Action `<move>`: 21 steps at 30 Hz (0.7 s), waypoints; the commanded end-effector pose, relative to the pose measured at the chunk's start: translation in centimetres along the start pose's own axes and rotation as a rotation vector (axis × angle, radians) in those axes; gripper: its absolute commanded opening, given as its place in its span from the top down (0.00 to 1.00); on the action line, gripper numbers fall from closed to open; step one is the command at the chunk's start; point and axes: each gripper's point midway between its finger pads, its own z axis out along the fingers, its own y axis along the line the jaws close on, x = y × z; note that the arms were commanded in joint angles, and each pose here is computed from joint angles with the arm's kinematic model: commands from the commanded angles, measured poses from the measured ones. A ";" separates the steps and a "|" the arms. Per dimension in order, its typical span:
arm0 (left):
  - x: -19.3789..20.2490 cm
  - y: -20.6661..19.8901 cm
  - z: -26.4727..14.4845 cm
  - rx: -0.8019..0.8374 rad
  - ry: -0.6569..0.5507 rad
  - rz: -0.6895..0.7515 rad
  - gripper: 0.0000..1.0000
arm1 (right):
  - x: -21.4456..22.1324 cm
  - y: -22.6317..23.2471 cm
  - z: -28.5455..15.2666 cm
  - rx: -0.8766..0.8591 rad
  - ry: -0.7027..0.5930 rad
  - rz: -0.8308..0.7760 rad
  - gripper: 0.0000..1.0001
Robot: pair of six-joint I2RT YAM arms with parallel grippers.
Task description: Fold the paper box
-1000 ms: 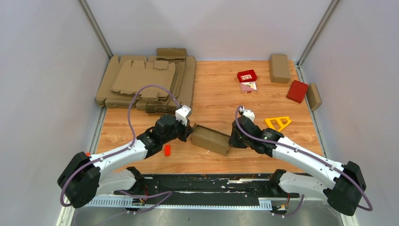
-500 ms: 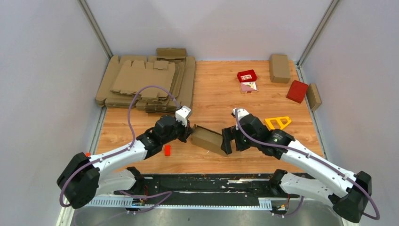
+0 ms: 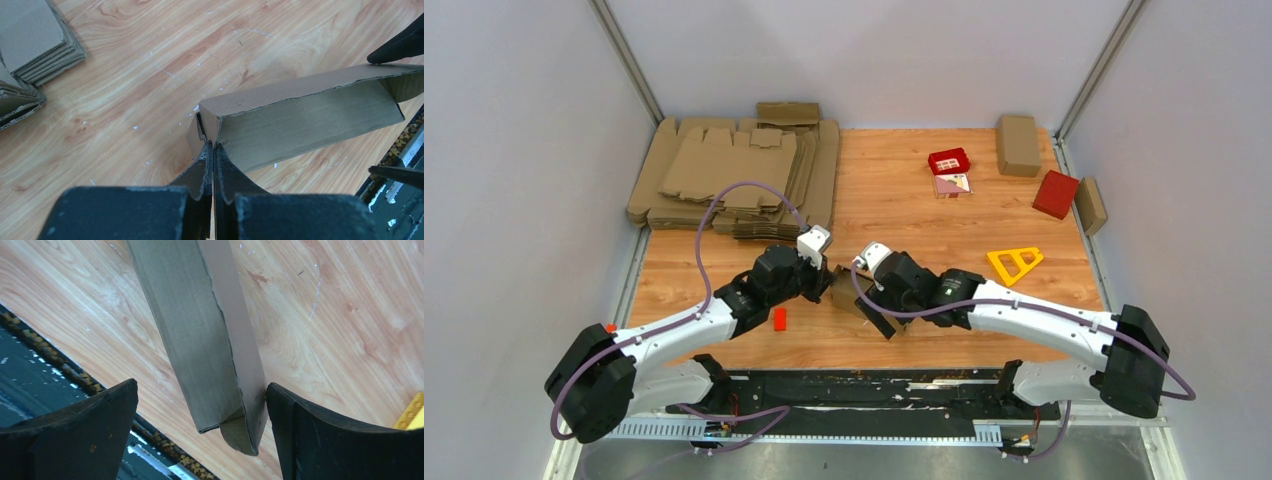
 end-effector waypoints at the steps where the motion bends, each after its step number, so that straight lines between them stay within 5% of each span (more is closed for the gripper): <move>1: 1.5 -0.5 -0.4 0.027 0.042 -0.004 1.00 | -1.6 -1.0 0.2 0.125 -0.047 -0.089 0.00; 17: 1.4 -2.2 -1.3 0.082 0.090 -0.105 1.00 | -0.5 -1.3 1.8 0.169 -0.031 -0.072 0.22; 21: 1.1 -2.4 -1.5 0.088 0.093 -0.101 0.81 | -0.3 -0.9 1.8 0.142 -0.036 -0.081 0.22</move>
